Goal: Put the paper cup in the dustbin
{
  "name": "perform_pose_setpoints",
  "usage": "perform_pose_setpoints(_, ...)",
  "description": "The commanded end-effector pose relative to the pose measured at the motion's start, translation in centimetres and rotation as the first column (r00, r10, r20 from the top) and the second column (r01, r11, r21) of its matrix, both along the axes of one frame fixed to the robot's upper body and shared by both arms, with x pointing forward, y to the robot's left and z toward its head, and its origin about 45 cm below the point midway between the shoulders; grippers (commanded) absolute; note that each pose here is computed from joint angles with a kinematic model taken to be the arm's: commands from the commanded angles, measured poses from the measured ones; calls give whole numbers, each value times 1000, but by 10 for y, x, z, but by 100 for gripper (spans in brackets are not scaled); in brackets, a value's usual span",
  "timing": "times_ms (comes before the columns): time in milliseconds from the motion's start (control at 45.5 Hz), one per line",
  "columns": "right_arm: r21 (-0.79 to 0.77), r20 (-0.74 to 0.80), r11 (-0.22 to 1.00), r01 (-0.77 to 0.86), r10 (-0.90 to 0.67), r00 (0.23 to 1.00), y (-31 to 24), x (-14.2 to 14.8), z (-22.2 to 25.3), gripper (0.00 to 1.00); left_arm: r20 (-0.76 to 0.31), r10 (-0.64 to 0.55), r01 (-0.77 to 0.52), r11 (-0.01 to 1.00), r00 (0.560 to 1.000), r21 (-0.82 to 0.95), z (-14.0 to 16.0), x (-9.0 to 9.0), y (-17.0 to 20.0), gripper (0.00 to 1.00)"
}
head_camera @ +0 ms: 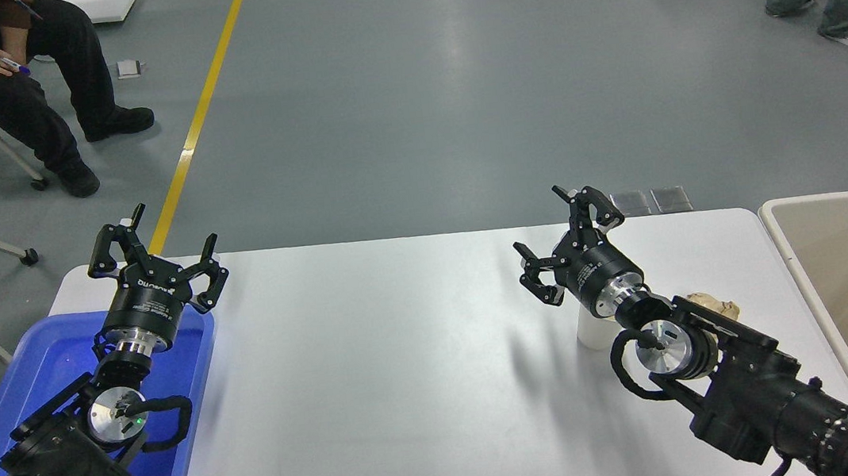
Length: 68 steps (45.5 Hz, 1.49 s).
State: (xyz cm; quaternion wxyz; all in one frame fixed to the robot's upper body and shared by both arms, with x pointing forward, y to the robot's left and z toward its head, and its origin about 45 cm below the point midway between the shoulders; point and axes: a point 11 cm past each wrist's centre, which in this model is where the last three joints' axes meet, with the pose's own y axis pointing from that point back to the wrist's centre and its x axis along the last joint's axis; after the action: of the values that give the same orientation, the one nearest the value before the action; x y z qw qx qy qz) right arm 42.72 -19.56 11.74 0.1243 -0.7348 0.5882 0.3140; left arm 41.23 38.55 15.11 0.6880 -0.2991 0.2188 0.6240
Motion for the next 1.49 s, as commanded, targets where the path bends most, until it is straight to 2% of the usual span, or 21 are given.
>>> perform_pose_setpoints(0,6,3,1000,-7,7,1000,3,0,1,100,-2,-2,2,1000,1000,-2,0,0,-1,100)
perform_pose_setpoints(440,23,8,999,-47,47,999,21,-5,3,100,-3,-3,3,1000,1000,5,0,0,0,100)
perform_pose_setpoints(791,11,52,996,-91,91,994,36,-3,29,100,-2,-2,2,1000,1000,6,0,0,1,100)
perform_pose_setpoints(1121,-292,34,929,-229,250,968,10,-5,35,100,-1,-3,3,1000,1000,6,0,0,1,100)
perform_pose_setpoints(1297,-477,-17,827,-297,330,944,-28,-6,37,100,-2,-2,2,1000,1000,6,0,0,1,100)
perform_pose_setpoints(1473,-640,-88,668,-379,426,900,-61,-8,49,100,-1,-3,3,1000,1000,6,0,0,1,100)
